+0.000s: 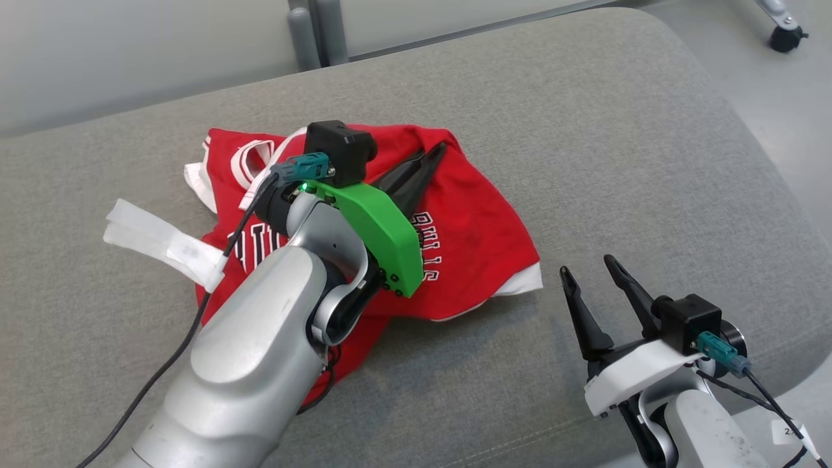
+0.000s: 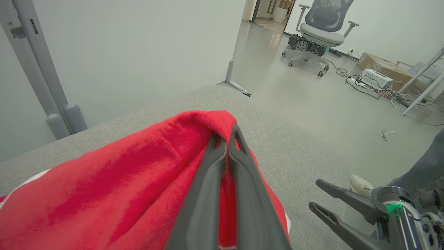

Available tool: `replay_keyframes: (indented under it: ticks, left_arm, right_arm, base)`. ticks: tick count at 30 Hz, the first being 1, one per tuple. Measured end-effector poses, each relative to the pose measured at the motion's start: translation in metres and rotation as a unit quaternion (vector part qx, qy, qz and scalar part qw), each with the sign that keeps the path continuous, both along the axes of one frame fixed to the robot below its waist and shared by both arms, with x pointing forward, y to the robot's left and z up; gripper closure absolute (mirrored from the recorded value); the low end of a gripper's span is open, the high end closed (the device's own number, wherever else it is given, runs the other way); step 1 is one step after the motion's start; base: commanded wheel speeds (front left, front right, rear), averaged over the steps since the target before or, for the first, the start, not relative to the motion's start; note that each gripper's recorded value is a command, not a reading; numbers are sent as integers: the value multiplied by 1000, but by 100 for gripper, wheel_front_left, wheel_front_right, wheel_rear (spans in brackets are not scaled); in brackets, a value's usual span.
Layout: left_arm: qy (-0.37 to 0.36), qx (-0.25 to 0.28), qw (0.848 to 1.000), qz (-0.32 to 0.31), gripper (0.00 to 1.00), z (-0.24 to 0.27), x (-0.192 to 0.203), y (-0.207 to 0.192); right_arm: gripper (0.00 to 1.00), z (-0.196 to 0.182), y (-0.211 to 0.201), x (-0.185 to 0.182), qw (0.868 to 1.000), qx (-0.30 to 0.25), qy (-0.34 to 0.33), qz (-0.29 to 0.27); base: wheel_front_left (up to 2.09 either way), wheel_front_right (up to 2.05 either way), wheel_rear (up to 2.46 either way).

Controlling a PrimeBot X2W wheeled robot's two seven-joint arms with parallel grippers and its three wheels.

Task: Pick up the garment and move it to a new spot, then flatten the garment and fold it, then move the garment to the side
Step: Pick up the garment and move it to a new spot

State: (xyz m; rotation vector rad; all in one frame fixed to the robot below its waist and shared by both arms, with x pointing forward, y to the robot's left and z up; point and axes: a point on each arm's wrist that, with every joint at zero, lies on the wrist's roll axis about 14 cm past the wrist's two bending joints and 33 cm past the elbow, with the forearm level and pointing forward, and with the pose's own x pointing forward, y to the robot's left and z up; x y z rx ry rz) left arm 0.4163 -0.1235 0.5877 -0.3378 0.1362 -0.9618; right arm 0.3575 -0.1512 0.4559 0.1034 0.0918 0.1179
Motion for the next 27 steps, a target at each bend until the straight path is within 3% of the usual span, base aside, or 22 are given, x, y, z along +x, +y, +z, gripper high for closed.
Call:
replay_keyframes:
  ticks: [5,6,7,13,14,15,16,17,24,27]
  left_arm:
    - [40,60,997,21,98,-49,6,-3]
    - [50,74,996,22,84,-62,5,-3]
    - [59,88,994,22,80,-74,2,-4]
    - [84,138,987,3,63,-118,-8,-10]
    - [88,140,986,3,56,-125,-8,-10]
    - [89,143,986,3,40,-127,-8,-10]
    - [88,143,986,4,17,-128,-8,-9]
    - [87,143,986,5,0,-128,-8,-8]
    - [69,134,988,17,0,-120,-8,-1]
    - [72,106,991,23,0,-109,-9,1]
  right_arm:
    - [0,-1,-14,-8,1000,1,3,-25]
    - [0,-1,-18,-9,999,2,4,-31]
    - [0,-2,-21,-11,999,2,6,-37]
    - [0,-7,-40,-15,997,3,16,-73]
    - [0,-9,-43,-15,997,3,20,-78]
    - [0,-10,-44,-15,997,3,21,-79]
    - [0,-11,-43,-15,997,3,23,-78]
    - [0,-11,-42,-14,997,4,22,-76]
    - [0,-7,-32,-9,998,9,15,-63]
    - [0,-7,-29,-8,998,11,13,-58]
  base:
    - [0,0,0]
    - [0,0,0]
    - [0,0,0]
    - [0,0,0]
    - [0,0,0]
    - [0,0,0]
    - [0,0,0]
    - [0,0,0]
    - [0,0,0]
    - [0,0,0]
